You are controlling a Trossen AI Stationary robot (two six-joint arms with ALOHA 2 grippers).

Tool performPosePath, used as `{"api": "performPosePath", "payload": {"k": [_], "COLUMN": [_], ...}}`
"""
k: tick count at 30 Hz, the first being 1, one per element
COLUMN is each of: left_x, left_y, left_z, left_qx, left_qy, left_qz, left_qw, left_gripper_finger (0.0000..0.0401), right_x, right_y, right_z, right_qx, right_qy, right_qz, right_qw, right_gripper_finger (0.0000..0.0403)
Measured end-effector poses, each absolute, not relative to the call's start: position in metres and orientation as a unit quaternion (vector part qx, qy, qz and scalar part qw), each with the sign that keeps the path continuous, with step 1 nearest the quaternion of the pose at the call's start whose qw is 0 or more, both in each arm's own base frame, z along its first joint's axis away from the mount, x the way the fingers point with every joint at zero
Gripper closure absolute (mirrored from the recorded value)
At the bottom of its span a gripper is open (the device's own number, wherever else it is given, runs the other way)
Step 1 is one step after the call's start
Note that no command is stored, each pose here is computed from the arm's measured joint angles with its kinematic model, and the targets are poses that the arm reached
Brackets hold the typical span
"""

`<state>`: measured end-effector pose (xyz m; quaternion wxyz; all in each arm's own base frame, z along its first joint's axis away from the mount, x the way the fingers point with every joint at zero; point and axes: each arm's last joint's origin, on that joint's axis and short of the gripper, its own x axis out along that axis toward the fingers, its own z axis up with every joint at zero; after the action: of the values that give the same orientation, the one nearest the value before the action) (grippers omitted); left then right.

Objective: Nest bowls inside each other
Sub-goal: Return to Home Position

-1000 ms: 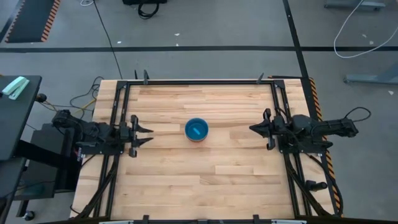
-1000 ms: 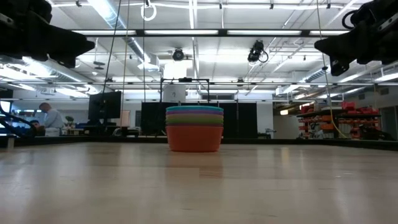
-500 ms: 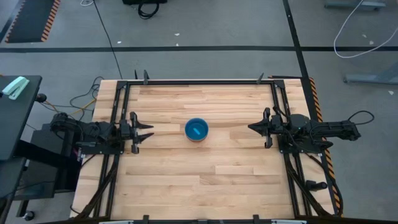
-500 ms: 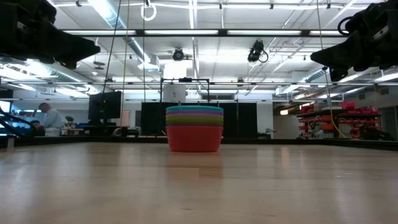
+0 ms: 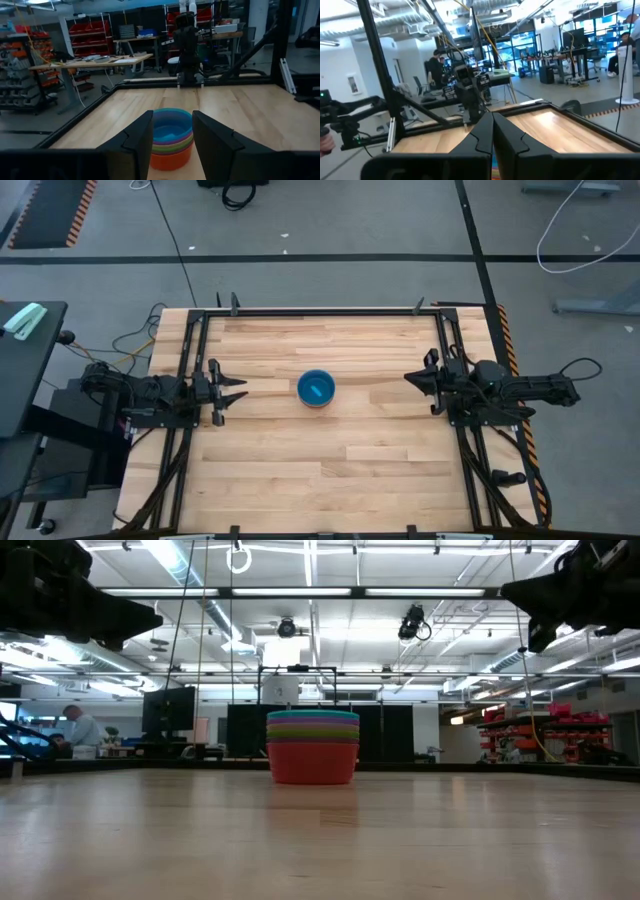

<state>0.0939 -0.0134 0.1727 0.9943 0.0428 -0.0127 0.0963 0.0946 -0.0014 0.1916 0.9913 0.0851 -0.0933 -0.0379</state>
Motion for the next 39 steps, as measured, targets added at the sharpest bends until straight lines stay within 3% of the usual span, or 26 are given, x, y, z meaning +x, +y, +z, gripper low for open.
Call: {"api": "performPosePath", "payload": {"k": [15, 24, 36, 39], "left_x": [0.094, 0.094, 0.094, 0.094], "left_y": [-0.013, -0.013, -0.013, -0.015], "left_z": [0.172, 0.173, 0.172, 0.172], "left_qx": [0.045, 0.064, 0.065, 0.076], "left_qy": [-0.010, -0.012, -0.009, -0.010], "left_qz": [0.097, 0.098, 0.102, 0.071], "left_qw": [0.994, 0.993, 0.993, 0.995], "left_gripper_finger": [0.0252, 0.0258, 0.0252, 0.0256], "right_x": [0.095, 0.096, 0.096, 0.096], "right_y": [-0.002, -0.002, -0.002, -0.002], "right_z": [0.186, 0.180, 0.175, 0.175], "right_qx": [0.079, 0.015, 0.030, 0.047], "right_qy": [-0.064, -0.031, -0.003, -0.004], "right_qz": [-0.038, -0.042, -0.043, -0.043], "right_qw": [0.994, 0.999, 0.999, 0.998], "right_gripper_finger": [0.0387, 0.0387, 0.0387, 0.0387]}}
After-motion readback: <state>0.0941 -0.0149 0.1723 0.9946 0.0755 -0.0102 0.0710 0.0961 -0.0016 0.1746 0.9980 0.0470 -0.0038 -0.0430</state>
